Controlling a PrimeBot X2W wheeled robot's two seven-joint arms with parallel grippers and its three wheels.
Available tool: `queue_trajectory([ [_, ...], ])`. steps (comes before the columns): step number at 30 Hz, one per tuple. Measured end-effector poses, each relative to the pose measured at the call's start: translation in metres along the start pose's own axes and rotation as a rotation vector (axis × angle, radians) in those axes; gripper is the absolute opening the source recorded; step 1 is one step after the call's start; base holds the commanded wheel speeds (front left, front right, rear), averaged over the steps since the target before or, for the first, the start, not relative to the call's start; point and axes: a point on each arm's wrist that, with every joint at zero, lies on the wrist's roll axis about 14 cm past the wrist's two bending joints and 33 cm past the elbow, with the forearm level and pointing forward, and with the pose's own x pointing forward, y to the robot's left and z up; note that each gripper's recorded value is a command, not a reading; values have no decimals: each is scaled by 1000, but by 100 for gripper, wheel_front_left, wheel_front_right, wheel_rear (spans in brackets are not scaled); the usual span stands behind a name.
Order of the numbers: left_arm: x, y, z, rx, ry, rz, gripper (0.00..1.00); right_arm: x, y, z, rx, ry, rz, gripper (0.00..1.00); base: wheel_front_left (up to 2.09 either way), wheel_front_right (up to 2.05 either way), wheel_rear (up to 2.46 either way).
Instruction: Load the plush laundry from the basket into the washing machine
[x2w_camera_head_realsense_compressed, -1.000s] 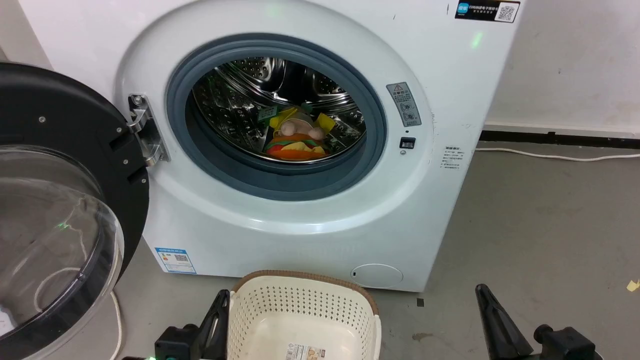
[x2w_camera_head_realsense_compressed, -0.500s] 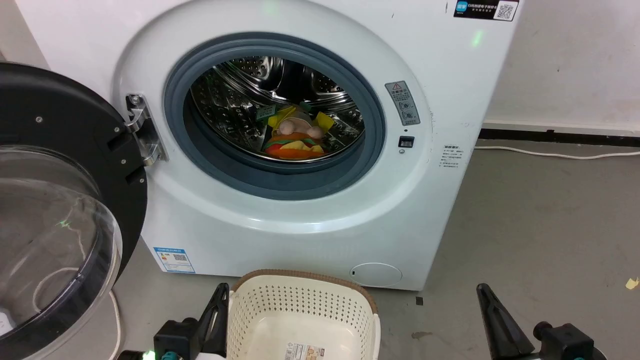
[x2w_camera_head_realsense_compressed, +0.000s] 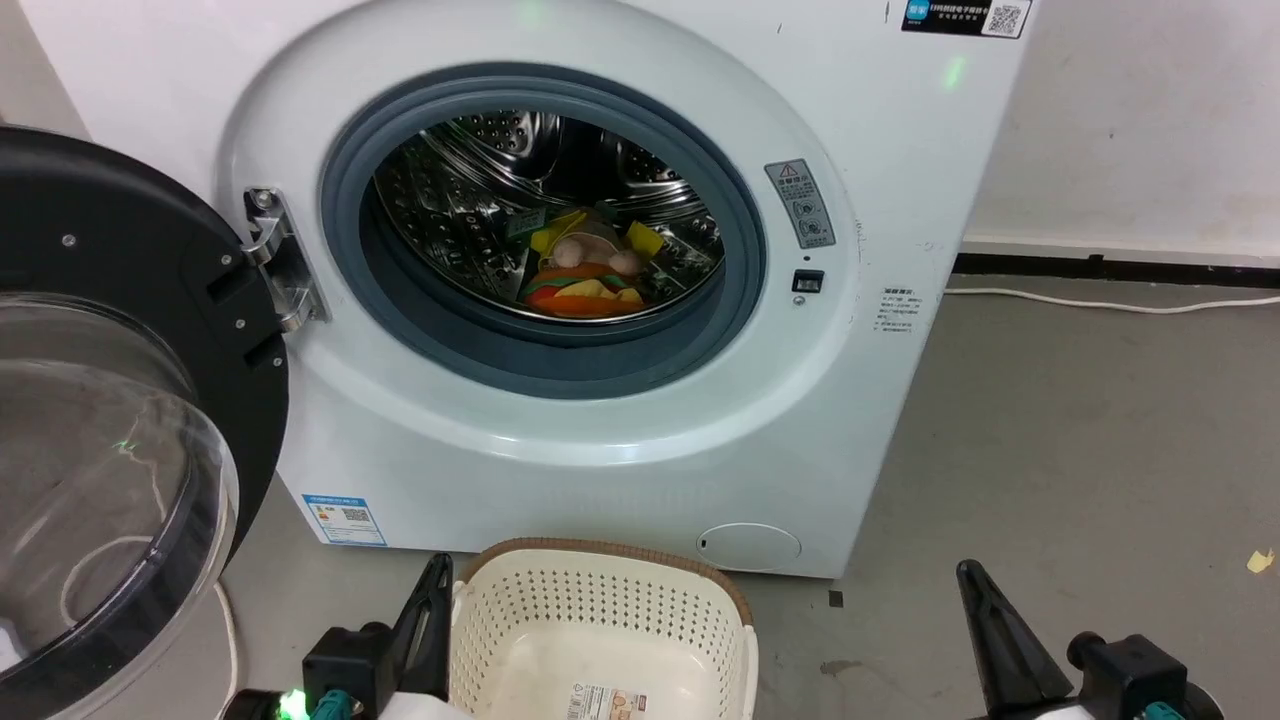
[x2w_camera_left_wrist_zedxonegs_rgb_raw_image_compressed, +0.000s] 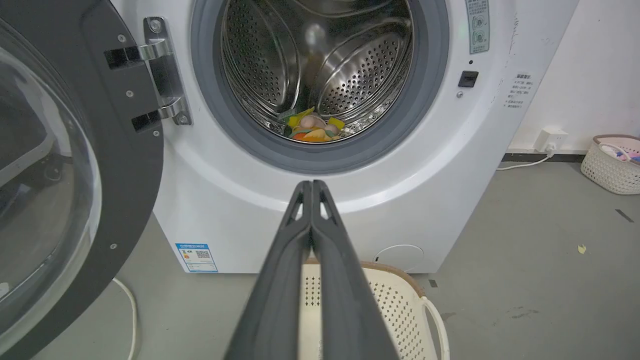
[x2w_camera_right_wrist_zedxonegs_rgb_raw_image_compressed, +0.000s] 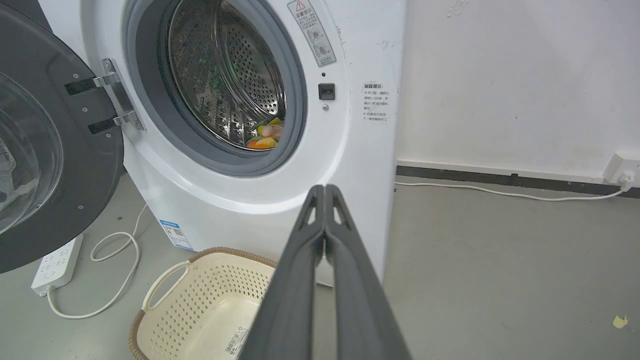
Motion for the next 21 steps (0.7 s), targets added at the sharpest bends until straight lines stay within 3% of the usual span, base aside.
queue_trajectory([
  [21, 7, 3, 7, 18, -6, 3, 0, 5, -7, 4, -33, 14, -15, 0, 0, 0, 0],
])
